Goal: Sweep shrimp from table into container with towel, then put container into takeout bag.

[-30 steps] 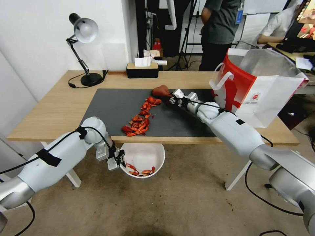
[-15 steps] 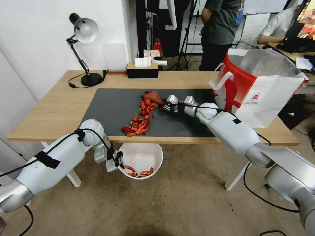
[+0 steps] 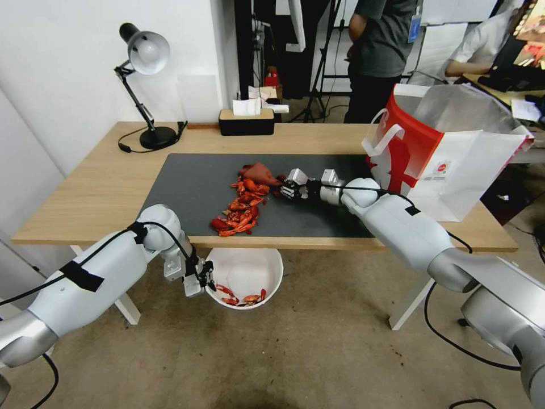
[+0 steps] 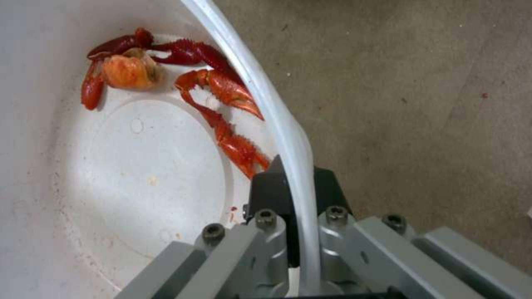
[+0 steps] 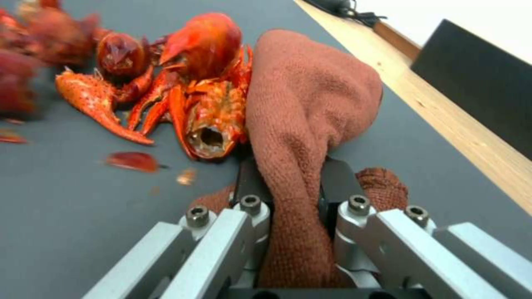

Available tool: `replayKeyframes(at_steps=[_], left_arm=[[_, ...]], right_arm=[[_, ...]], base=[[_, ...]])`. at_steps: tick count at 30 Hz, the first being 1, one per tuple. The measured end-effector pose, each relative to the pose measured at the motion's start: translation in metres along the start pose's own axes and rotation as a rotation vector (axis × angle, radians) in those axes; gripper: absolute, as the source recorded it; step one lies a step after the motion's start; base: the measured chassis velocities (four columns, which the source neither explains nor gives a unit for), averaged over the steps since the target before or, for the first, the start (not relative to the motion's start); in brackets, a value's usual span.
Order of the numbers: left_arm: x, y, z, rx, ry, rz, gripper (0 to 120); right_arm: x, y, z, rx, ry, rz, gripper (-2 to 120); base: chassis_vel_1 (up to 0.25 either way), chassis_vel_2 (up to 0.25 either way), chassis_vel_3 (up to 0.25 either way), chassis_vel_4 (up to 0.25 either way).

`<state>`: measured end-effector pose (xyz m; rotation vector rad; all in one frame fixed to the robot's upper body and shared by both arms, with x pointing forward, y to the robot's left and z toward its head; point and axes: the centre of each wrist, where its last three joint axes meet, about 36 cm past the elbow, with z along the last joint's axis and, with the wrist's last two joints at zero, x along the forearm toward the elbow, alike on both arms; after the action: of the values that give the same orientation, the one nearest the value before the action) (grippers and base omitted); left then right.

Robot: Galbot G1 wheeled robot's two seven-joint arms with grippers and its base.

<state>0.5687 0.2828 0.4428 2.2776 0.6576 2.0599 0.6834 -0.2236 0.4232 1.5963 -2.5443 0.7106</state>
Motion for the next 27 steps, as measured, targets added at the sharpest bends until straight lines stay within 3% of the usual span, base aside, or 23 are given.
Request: replayKeyframes(at_steps=[27], left_arm=[[-0.003, 0.007, 0.001, -0.009, -0.005, 0.001, 0]], right_arm=[[0.015, 0.046, -0.003, 0.009, -0.028, -0.085, 8]], base=[[0.0, 0.0, 0.0, 0.0]])
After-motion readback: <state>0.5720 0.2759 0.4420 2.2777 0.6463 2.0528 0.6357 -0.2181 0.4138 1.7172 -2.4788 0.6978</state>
